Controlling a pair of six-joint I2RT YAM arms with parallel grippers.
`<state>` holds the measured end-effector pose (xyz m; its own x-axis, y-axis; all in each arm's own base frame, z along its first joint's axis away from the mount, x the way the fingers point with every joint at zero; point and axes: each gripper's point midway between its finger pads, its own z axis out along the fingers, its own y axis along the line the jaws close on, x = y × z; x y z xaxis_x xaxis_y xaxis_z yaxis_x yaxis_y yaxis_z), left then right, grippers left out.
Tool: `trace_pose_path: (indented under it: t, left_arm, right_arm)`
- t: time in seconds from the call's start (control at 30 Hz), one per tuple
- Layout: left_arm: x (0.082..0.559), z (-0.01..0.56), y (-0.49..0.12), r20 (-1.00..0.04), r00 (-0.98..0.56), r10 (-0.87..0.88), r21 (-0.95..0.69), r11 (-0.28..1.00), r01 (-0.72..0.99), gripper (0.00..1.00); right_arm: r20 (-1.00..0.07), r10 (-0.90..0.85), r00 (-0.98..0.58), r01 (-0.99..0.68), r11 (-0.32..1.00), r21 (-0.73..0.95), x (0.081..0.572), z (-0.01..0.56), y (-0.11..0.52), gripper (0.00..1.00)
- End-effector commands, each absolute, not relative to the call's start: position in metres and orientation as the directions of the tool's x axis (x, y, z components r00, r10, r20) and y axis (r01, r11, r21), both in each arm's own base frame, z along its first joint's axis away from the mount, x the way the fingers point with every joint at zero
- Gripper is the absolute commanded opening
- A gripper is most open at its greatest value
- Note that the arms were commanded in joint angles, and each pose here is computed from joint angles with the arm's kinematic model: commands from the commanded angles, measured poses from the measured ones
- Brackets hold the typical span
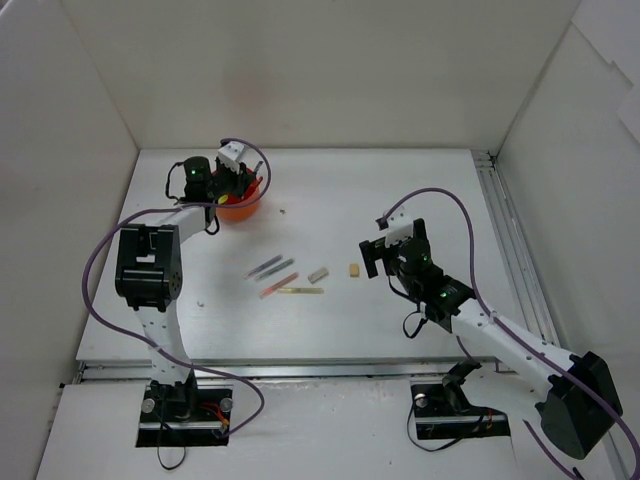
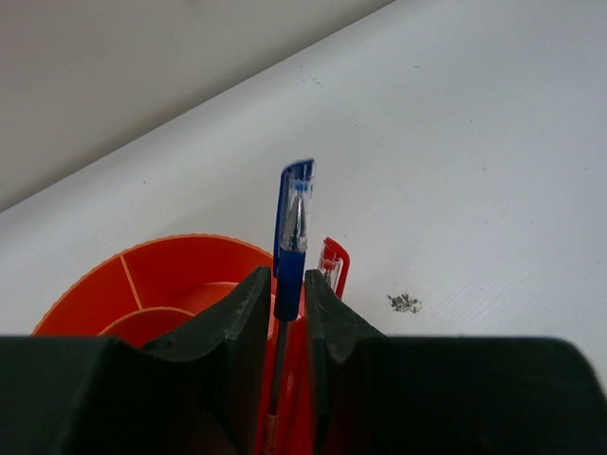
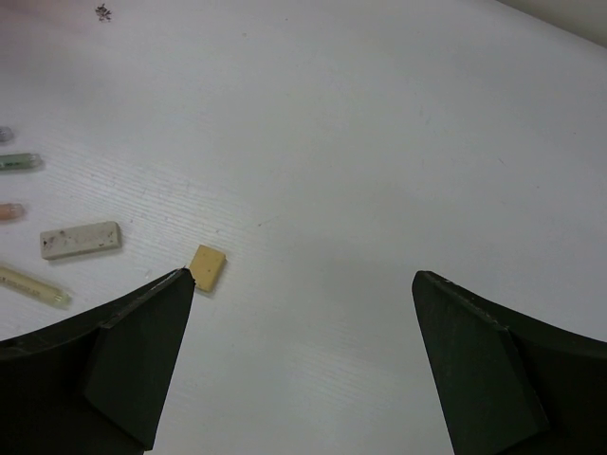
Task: Sort the stationery into containers
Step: Place the pen in the storage box, then pick up the pen from the center of the board.
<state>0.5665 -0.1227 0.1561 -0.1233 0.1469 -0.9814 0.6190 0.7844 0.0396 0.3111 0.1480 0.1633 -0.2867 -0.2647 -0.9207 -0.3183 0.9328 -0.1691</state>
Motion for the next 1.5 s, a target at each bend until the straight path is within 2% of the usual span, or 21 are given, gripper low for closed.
trace_pose_path:
  t: [0.0,0.07,0.17,0.3,0.4,0.43,0.63,0.67,0.73,0.77,0.83,0.87,0.9,0.93,0.97,1.0,1.03,1.17,1.3,1.37,1.47]
  left_arm:
    - [0.561,0.227,-0.118,-0.991,-0.005,0.133,0.101,0.777,0.622,0.18]
    - [0.557,0.230,-0.119,-0.992,-0.002,0.127,0.098,0.776,0.623,0.28]
    - [0.550,0.242,-0.118,-0.993,0.008,0.117,0.097,0.782,0.616,0.37]
    - [0.536,0.264,-0.120,-0.993,0.037,0.110,0.110,0.790,0.602,0.44]
    - [0.523,0.277,-0.125,-0.993,0.043,0.107,0.111,0.785,0.609,0.72]
    - [0.519,0.282,-0.129,-0.993,0.046,0.105,0.111,0.780,0.616,0.99]
    - [0.477,0.308,-0.137,-0.999,-0.035,-0.028,-0.044,0.782,0.622,1.00]
    - [0.463,0.327,-0.135,-0.998,-0.008,-0.057,-0.050,0.788,0.613,1.00]
    - [0.450,0.323,-0.132,-0.989,-0.067,-0.128,-0.144,0.825,0.546,1.00]
    - [0.442,0.310,-0.130,-0.981,-0.142,-0.135,-0.189,0.846,0.499,1.00]
    - [0.427,0.322,-0.124,-0.975,-0.165,-0.148,-0.202,0.901,0.385,1.00]
    - [0.414,0.304,-0.118,-0.955,-0.261,-0.143,-0.223,0.924,0.309,1.00]
    - [0.412,0.302,-0.101,-0.942,-0.289,-0.171,-0.227,0.959,0.170,1.00]
    - [0.403,0.297,-0.102,-0.927,-0.331,-0.175,-0.224,0.968,0.117,1.00]
    - [0.386,0.270,-0.087,-0.880,-0.444,-0.170,-0.190,0.982,0.002,1.00]
    - [0.378,0.269,-0.064,-0.872,-0.449,-0.198,-0.144,0.978,-0.151,1.00]
    - [0.356,0.248,-0.055,-0.806,-0.530,-0.261,-0.141,0.956,-0.257,1.00]
    - [0.330,0.236,-0.034,-0.757,-0.570,-0.320,-0.086,0.913,-0.398,1.00]
    - [0.314,0.236,-0.047,-0.789,-0.506,-0.349,-0.192,0.922,-0.337,1.00]
    - [0.307,0.262,-0.059,-0.822,-0.422,-0.383,-0.311,0.922,-0.232,1.00]
    - [0.292,0.273,-0.067,-0.850,-0.365,-0.380,-0.358,0.925,-0.130,1.00]
  right_arm:
    - [-0.967,-0.177,-0.182,-0.296,0.948,-0.118,0.322,0.205,0.154,0.98]
    - [-0.970,-0.171,-0.172,-0.299,0.947,-0.114,0.320,0.207,0.154,0.98]
    - [-0.975,-0.157,-0.159,-0.307,0.946,-0.102,0.317,0.210,0.154,0.98]
    - [-0.977,-0.143,-0.157,-0.329,0.941,-0.084,0.313,0.209,0.157,0.98]
    - [-0.975,-0.146,-0.170,-0.365,0.928,-0.075,0.309,0.208,0.163,0.98]
    - [-0.975,-0.141,-0.173,-0.368,0.927,-0.069,0.309,0.209,0.165,0.98]
    - [-0.964,-0.140,-0.224,-0.434,0.901,-0.030,0.303,0.202,0.178,0.98]
    - [-0.957,-0.150,-0.247,-0.444,0.896,-0.025,0.300,0.197,0.180,0.98]
    - [-0.944,-0.177,-0.277,-0.470,0.882,-0.028,0.298,0.188,0.188,0.98]
    - [-0.936,-0.167,-0.311,-0.466,0.885,-0.003,0.296,0.183,0.191,0.98]
    - [-0.923,-0.204,-0.327,-0.486,0.874,-0.021,0.292,0.175,0.201,0.98]
    - [-0.915,-0.239,-0.327,-0.491,0.870,-0.052,0.287,0.170,0.207,0.98]
    - [-0.907,-0.260,-0.332,-0.501,0.863,-0.064,0.285,0.167,0.211,0.98]
    - [-0.896,-0.282,-0.342,-0.520,0.851,-0.069,0.283,0.162,0.219,0.98]
    - [-0.881,-0.330,-0.338,-0.547,0.831,-0.102,0.281,0.157,0.222,0.98]
    - [-0.873,-0.355,-0.334,-0.588,0.803,-0.101,0.274,0.152,0.233,0.98]
    - [-0.861,-0.377,-0.340,-0.613,0.783,-0.101,0.273,0.144,0.242,0.98]
    - [-0.846,-0.425,-0.321,-0.758,0.651,-0.039,0.258,0.128,0.288,0.98]
    - [-0.846,-0.462,-0.266,-0.843,0.537,-0.029,0.257,0.125,0.327,0.98]
    - [-0.821,-0.513,-0.252,-0.881,0.472,-0.024,0.251,0.111,0.339,0.98]
    - [-0.803,-0.557,-0.214,-0.920,0.390,-0.025,0.247,0.098,0.357,0.98]
